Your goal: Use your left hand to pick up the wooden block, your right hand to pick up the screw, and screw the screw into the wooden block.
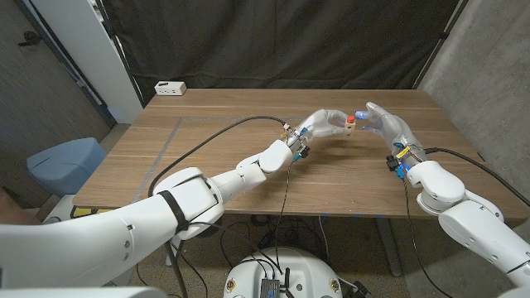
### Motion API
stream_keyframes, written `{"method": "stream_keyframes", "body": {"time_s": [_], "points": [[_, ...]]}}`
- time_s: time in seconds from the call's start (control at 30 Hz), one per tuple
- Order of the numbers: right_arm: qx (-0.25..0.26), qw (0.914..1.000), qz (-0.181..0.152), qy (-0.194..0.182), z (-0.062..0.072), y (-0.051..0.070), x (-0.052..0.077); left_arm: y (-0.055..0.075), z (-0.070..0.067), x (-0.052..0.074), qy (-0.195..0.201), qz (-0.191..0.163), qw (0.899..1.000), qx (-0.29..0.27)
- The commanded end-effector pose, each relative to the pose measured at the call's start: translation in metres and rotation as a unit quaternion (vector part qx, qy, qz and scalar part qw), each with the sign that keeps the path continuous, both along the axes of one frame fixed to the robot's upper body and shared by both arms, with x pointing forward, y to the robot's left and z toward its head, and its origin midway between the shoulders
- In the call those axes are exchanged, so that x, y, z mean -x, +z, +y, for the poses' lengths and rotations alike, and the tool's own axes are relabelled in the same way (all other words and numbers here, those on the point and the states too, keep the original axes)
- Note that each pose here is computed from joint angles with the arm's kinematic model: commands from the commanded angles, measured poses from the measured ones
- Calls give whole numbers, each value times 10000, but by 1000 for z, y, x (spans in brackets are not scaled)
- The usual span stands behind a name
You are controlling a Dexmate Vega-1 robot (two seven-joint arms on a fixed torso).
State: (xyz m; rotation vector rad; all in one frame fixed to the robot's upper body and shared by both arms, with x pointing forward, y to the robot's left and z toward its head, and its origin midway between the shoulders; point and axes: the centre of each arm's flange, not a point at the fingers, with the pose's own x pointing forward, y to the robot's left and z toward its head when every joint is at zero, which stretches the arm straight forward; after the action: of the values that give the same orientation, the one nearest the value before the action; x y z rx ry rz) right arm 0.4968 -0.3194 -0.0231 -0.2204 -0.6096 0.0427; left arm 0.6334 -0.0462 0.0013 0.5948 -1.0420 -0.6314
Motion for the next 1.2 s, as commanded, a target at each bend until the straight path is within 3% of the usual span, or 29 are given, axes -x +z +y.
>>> {"method": "stream_keyframes", "body": {"time_s": [0.03, 1.2], "points": [[140, 9998, 16, 131, 6, 3, -2, -2, 1, 1, 2, -6, 10000, 10], [209, 9996, 16, 170, 10, 3, 2, -4, 3, 3, 0, -3, 10000, 16]]}}
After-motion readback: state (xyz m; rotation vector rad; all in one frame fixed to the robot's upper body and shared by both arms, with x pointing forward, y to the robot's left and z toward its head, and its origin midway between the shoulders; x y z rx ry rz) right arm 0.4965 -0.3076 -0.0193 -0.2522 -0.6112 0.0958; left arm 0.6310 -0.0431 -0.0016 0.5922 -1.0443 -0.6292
